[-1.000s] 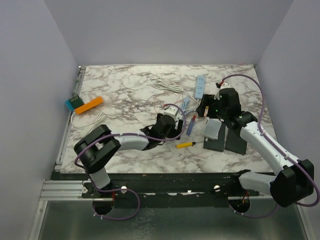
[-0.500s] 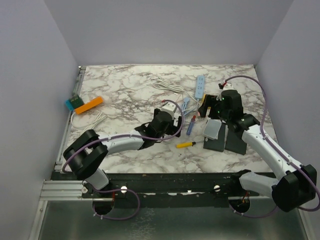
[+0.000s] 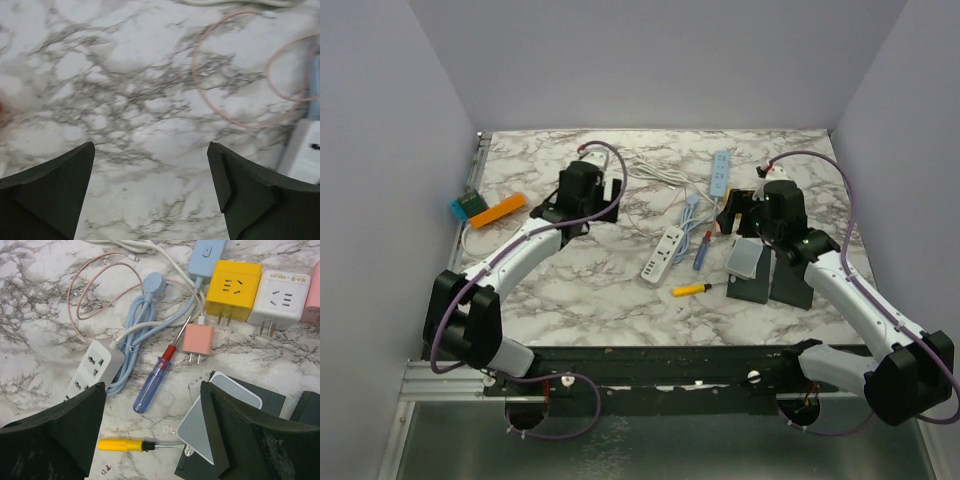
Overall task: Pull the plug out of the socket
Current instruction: Move the socket to the center of the board.
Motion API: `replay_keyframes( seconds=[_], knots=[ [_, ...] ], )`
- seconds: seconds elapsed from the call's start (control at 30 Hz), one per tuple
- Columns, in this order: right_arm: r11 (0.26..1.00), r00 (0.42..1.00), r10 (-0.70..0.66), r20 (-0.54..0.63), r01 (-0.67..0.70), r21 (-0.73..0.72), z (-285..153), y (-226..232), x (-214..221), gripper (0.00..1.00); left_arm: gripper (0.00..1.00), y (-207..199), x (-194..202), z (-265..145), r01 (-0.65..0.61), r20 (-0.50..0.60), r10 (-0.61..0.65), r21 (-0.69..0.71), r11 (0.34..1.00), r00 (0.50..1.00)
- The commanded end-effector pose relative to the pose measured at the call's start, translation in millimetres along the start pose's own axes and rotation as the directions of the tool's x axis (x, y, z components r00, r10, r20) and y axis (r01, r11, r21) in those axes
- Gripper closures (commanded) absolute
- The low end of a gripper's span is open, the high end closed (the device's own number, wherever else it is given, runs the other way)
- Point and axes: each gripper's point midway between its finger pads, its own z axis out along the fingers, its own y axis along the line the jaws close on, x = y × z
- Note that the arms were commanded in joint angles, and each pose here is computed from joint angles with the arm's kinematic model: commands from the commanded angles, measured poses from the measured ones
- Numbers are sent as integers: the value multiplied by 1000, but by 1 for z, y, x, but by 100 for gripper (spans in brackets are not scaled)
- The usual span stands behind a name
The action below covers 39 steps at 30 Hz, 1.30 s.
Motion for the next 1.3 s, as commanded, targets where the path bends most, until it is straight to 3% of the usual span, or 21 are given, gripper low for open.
replay_keyframes(
  seconds=[0.0,0.17,0.43,0.73,0.87,0.97,1.13,1.2,1.27],
  knots=[
    [999,1000,-20,24,21,-32,1,4,-4,18,1,102,38,-3,-12,-182,-27,-206,978,983],
    [998,999,-27,26,29,-60,2,9,-4,18,1,164,64,10,-5,-243,-82,-339,941,966],
    [997,998,-39,48,42,-71,0,10,-9,17,1,217,94,18,-63,-339,-100,-440,896,935],
    [996,998,-41,57,45,-74,-1,10,-9,16,2,232,122,23,-54,-392,-149,-461,886,908],
    [996,998,-42,56,46,-74,-1,10,-9,16,6,234,129,26,-59,-411,-159,-470,881,898],
    [996,998,-42,56,46,-74,-1,10,-9,16,12,236,132,25,-63,-417,-168,-487,871,893],
    [996,998,-43,53,47,-70,0,10,-8,16,37,231,138,28,-43,-426,-186,-474,880,885],
    [997,998,-43,54,47,-66,1,9,-9,16,52,229,139,29,-31,-424,-196,-471,882,884],
    [997,998,-45,54,48,-62,1,8,-9,16,57,228,138,29,-21,-421,-202,-468,883,884]
  ],
)
